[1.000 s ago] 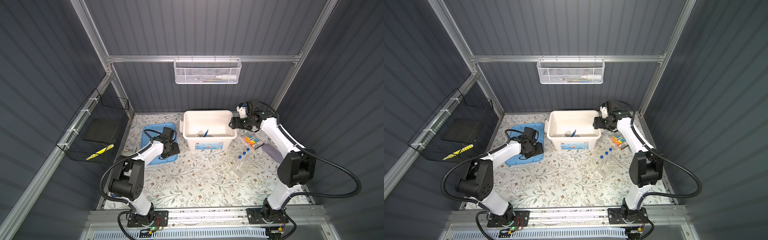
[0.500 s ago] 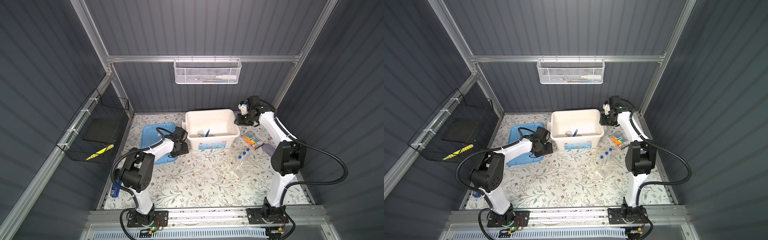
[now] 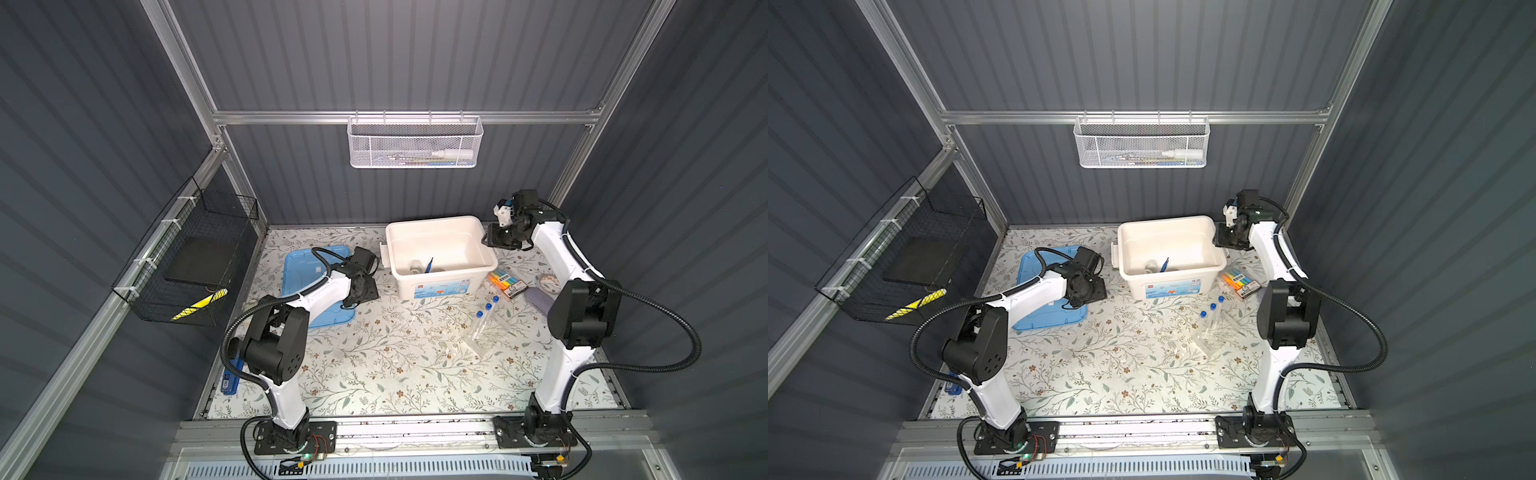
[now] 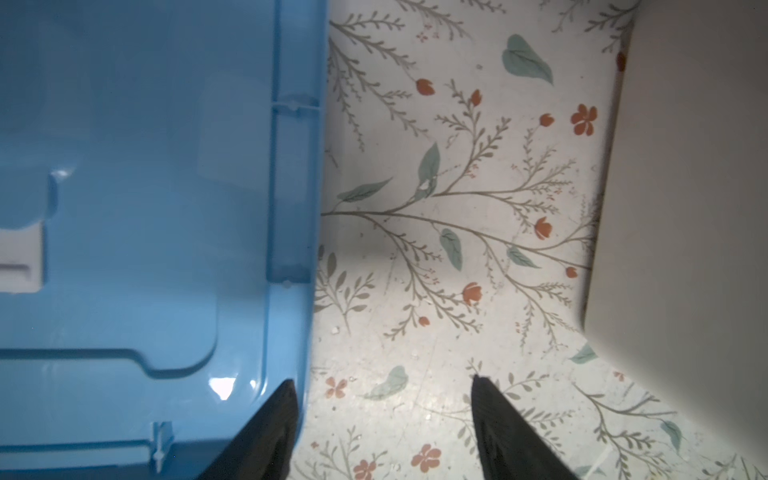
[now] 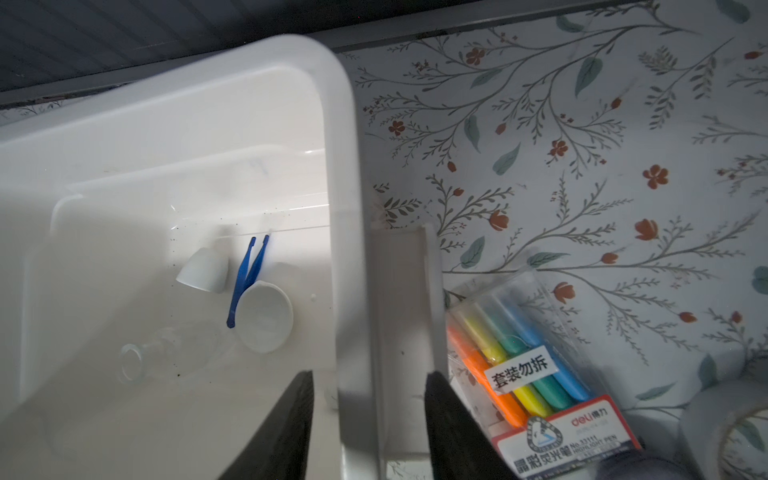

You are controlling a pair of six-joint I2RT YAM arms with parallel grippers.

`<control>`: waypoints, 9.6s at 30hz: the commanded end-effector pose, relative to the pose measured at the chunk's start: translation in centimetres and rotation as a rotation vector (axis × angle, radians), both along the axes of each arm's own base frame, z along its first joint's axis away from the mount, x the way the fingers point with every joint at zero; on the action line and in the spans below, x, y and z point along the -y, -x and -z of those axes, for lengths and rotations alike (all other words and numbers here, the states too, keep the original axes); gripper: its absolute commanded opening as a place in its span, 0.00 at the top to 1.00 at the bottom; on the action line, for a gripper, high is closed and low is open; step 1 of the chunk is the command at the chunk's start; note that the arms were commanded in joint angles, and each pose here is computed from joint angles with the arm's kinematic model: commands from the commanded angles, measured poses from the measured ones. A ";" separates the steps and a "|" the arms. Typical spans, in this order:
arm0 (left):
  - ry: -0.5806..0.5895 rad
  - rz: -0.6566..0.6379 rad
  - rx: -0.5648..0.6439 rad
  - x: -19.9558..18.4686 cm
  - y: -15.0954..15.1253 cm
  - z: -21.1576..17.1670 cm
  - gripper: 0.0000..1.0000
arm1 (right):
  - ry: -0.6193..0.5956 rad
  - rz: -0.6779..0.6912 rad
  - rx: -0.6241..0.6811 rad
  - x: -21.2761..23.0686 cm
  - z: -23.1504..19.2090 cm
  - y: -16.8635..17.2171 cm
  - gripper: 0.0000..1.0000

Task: Organize the chemistry lab equipment

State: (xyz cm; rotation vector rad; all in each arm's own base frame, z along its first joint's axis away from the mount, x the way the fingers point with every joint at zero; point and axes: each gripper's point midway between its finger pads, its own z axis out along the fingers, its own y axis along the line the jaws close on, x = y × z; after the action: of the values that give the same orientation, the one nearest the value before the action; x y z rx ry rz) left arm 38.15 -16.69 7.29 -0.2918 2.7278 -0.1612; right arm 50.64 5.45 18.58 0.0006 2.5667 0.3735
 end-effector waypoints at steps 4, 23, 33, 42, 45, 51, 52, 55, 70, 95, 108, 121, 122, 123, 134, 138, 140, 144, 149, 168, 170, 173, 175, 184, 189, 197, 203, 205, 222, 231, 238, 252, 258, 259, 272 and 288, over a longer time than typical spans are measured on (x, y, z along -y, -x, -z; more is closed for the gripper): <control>-0.032 -0.019 -0.046 -1.3 0.5 0.9 0.32 | -0.067 -0.034 0.049 -1.5 -2.4 0.2 0.45; 0.226 0.105 -0.051 6.4 -1.2 1.7 0.38 | -0.162 -0.069 0.137 -2.9 -7.4 1.7 0.28; 0.086 -0.037 0.045 -0.7 1.8 -4.7 0.33 | -0.160 -0.073 0.201 -3.8 -9.7 2.7 0.27; -0.024 -0.275 0.026 -12.1 5.9 -5.1 0.33 | -0.187 -0.159 0.238 -8.8 -11.2 4.4 0.26; -0.063 -0.318 -0.009 -14.1 6.3 -4.2 0.35 | -0.189 -0.196 0.230 -10.9 -11.0 4.9 0.26; -0.130 -0.395 -0.025 -17.2 6.5 -2.7 0.41 | -0.183 -0.236 0.199 -13.2 -10.1 5.7 0.26; -0.135 -0.406 -0.031 -17.7 6.6 -2.4 0.41 | -0.180 -0.236 0.198 -13.3 -10.0 5.8 0.26; -0.149 -0.427 -0.045 -19.1 7.0 -1.5 0.41 | -0.180 -0.235 0.191 -13.6 -9.9 6.0 0.26; -0.171 -0.375 -0.077 -21.2 5.0 2.4 0.49 | -0.178 -0.315 0.182 -17.2 -9.5 7.4 0.26; -0.121 -0.380 -0.080 -23.1 2.1 4.8 0.67 | -0.126 -0.306 0.166 -18.6 -8.2 6.6 0.25; 0.009 -0.277 -0.087 -20.2 3.2 6.3 0.92 | -0.139 -0.334 0.155 -19.2 -8.1 6.7 0.24; 0.101 -0.267 0.104 -18.8 3.4 0.7 1.00 | -0.208 -0.433 0.138 -21.3 -8.1 7.8 0.24; 0.100 -0.269 0.120 -18.8 3.4 0.1 1.00 | -0.215 -0.444 0.137 -21.5 -8.1 7.9 0.24; 0.099 -0.272 0.133 -18.8 3.4 -0.6 1.00 | -0.220 -0.450 0.136 -21.6 -8.1 7.9 0.24; 0.113 -0.317 0.239 -19.0 4.6 -6.5 1.00 | -0.295 -0.515 0.144 -22.9 -8.7 8.4 0.22; 0.125 -0.331 0.278 -19.0 5.0 -8.2 1.00 | -0.329 -0.534 0.152 -23.4 -8.9 8.7 0.21; 0.131 -0.333 0.296 -18.9 5.2 -9.1 1.00 | -0.343 -0.533 0.153 -23.5 -8.9 8.6 0.20; 0.152 -0.336 0.326 -18.7 5.5 -10.7 1.00 | -0.369 -0.528 0.151 -23.7 -8.9 8.5 0.19; 0.193 -0.342 0.381 -18.2 5.7 -12.8 1.00 | -0.402 -0.518 0.156 -23.7 -8.9 8.2 0.17; 0.290 -0.241 0.509 -14.3 4.5 -18.3 1.00 | -0.627 -0.457 0.170 -23.4 -10.4 6.9 0.03; 0.294 -0.223 0.520 -13.8 4.3 -18.9 1.00 | -0.648 -0.456 0.166 -23.5 -10.4 6.9 0.03; 0.299 -0.211 0.536 -13.3 4.1 -19.5 1.00 | -0.668 -0.462 0.158 -23.7 -10.4 6.9 0.03; 0.305 -0.201 0.545 -12.9 3.8 -19.9 1.00 | -0.686 -0.464 0.155 -23.9 -10.4 6.9 0.03; 0.387 -0.150 0.583 -9.8 1.9 -21.0 1.00 | -0.746 -0.458 0.163 -24.1 -10.6 6.4 0.03; 0.409 -0.089 0.578 -6.8 0.5 -21.0 1.00 | -0.786 -0.459 0.164 -24.5 -10.7 5.9 0.04; 0.435 -0.029 0.566 -3.2 -0.7 -20.5 1.00 | -0.818 -0.447 0.147 -24.7 -10.2 5.3 0.08; 0.461 -0.016 0.572 -1.8 -1.4 -20.5 1.00 | -0.813 -0.409 0.133 -23.8 -9.3 5.1 0.11; 0.465 -0.011 0.573 -1.6 -1.5 -20.5 1.00 | -0.814 -0.395 0.138 -23.3 -9.2 5.0 0.11; 0.519 0.054 0.551 2.6 -3.0 -19.7 1.00 | -0.858 -0.390 0.179 -21.6 -10.5 5.2 0.28; 0.558 0.082 0.531 5.0 -4.0 -18.9 1.00 | -0.882 -0.341 0.217 -19.2 -11.3 5.4 0.57; 0.591 0.115 0.518 7.4 -4.9 -18.9 1.00 | -0.878 -0.311 0.253 -17.7 -12.2 5.6 0.72; 0.583 0.162 0.521 8.6 -5.8 -21.3 0.45 | -0.797 -0.300 0.383 -13.2 -16.1 7.8 0.96; 0.538 0.135 0.570 7.4 -5.9 -23.2 0.35 | -0.611 -0.267 0.476 -10.4 -17.0 8.8 0.96; 0.533 0.137 0.573 7.3 -5.8 -23.4 0.35 | -0.565 -0.269 0.493 -10.1 -17.2 9.0 0.96; 0.670 0.201 0.553 9.4 -7.4 -28.5 0.29 | -0.063 -0.259 0.859 -6.0 -23.7 11.5 0.96; 0.968 0.156 0.625 5.7 -8.7 -35.4 0.14 | 0.526 -0.486 1.081 -10.8 -24.0 13.6 0.95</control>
State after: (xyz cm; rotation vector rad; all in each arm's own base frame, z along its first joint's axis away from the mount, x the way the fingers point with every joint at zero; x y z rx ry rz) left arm 47.66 -23.25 38.80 -0.2387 1.9645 -1.2657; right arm 37.14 16.79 40.53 -0.7554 1.5965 0.0514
